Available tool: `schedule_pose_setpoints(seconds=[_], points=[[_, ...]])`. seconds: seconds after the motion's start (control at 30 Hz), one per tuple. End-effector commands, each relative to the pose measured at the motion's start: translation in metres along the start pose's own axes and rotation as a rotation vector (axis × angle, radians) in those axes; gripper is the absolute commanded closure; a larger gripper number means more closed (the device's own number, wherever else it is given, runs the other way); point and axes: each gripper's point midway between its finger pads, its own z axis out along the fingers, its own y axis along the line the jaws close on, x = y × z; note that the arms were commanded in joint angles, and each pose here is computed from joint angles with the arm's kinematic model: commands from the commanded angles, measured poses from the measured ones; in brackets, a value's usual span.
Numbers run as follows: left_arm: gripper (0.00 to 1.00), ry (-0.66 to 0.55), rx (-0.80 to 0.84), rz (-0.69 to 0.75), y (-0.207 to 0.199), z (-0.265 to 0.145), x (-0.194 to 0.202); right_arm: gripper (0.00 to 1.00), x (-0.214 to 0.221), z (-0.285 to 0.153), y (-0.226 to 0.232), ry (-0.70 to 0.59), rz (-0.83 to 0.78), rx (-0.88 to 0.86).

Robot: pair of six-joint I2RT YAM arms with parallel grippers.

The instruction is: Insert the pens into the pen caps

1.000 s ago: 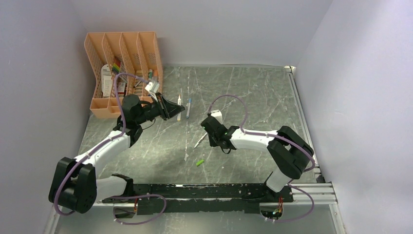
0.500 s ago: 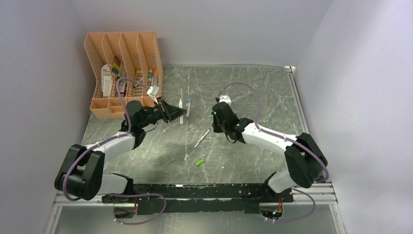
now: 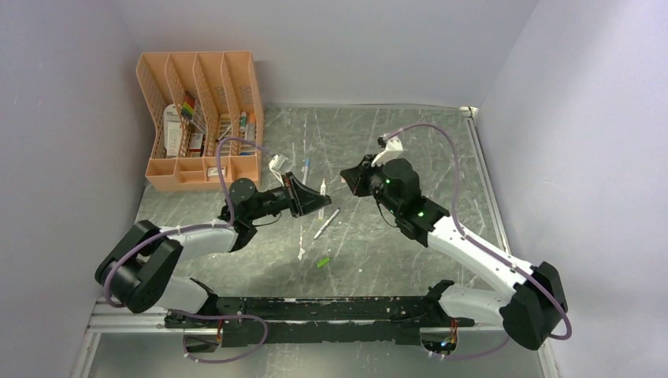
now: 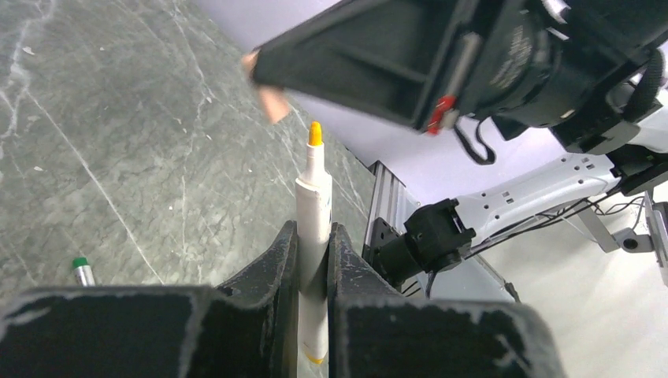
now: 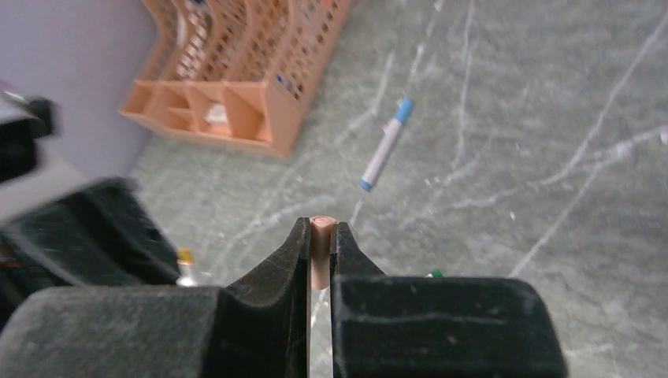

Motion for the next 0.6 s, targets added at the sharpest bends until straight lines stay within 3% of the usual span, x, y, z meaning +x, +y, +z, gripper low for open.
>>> schedule_pose_setpoints(seconds=[0.0,0.57], points=[[0.93,-0.126,0.088,0.044,-0.020,0.005,-0.018,1.00,-0.037,-0.014,0.021,-0.134,-0.001,-0.092],[0.93,-0.057,0.118,0.079,-0.032,0.036,-0.006,1.00,-0.058,-0.034,0.045,-0.190,-0.014,-0.210]])
